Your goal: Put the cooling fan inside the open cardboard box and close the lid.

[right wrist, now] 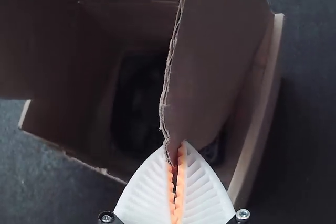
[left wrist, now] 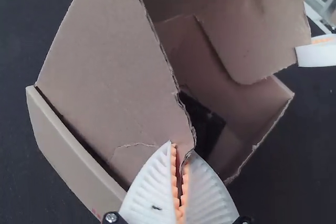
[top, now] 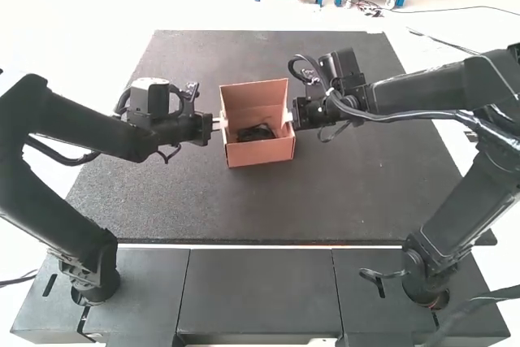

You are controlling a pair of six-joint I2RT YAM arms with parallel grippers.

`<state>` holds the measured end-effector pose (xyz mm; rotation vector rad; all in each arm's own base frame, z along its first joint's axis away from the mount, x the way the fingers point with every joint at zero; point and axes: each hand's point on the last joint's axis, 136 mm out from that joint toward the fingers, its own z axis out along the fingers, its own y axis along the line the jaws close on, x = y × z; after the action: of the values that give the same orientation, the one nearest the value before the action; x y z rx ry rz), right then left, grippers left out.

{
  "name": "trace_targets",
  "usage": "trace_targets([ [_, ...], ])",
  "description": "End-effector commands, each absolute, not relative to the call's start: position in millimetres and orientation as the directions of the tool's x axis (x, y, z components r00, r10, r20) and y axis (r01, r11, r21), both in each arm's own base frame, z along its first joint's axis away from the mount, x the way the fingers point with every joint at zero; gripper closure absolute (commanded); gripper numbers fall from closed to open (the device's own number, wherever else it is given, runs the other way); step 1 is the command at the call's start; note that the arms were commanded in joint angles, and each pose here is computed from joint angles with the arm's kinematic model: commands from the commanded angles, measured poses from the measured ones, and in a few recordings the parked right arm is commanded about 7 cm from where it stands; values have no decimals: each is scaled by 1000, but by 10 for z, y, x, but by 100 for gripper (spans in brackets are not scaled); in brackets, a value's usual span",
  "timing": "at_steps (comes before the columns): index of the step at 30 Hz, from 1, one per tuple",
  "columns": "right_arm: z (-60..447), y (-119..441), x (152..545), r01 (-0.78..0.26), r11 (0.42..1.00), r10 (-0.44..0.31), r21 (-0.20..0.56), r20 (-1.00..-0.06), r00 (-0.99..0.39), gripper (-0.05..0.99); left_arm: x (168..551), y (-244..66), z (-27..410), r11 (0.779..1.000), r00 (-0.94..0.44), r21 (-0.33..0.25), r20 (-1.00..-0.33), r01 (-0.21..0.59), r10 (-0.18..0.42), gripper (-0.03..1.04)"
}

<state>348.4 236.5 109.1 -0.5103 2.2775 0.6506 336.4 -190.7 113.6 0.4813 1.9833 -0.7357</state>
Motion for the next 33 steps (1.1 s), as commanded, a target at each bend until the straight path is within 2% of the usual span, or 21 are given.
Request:
trace_targets([
  [1,1149,2434,3367,-557,765,-173,324,-730,-662,95,3266,-1986,1179,711,-468,-299,-882,637,49,98],
  [12,920,2329,3197,-549,770,-175,324,-720,-671,95,3199,-1969,960,711,-477,-269,-872,650,106,97],
  [14,892,2316,3172,-548,771,-176,323,-720,-672,92,3192,-1978,939,708,-474,-261,-873,656,118,96],
  [16,875,2305,3157,-547,773,-177,322,-719,-673,92,3180,-1989,922,706,-477,-262,-870,658,122,92],
  [18,884,2298,3160,-545,775,-174,320,-721,-671,84,3186,-2001,945,705,-469,-258,-875,661,120,76],
  [20,911,2293,3172,-544,778,-171,316,-727,-666,69,3199,-2005,962,704,-466,-257,-877,661,118,50],
  [21,927,2292,3174,-544,778,-169,314,-730,-663,65,3201,-2006,970,704,-465,-257,-877,662,117,44],
  [23,976,2270,3199,-538,787,-160,303,-741,-652,56,3211,-2012,1007,702,-458,-254,-882,665,115,19],
  [24,992,2267,3203,-538,788,-158,301,-745,-648,49,3226,-2018,1044,702,-450,-250,-886,667,112,13],
  [27,1051,2234,3230,-525,799,-144,291,-757,-638,27,3253,-2008,1184,700,-417,-236,-904,674,97,8],
  [30,1082,2183,3235,-500,812,-114,301,-759,-641,6,3233,-2039,1381,678,-382,-236,-922,696,72,8],
  [31,1089,2168,3233,-488,817,-100,307,-758,-644,2,3220,-2050,1441,671,-371,-234,-926,704,67,8],
  [33,1082,2118,3217,-476,828,-95,298,-761,-642,2,3191,-2068,1589,655,-355,-238,-934,717,49,8],
])
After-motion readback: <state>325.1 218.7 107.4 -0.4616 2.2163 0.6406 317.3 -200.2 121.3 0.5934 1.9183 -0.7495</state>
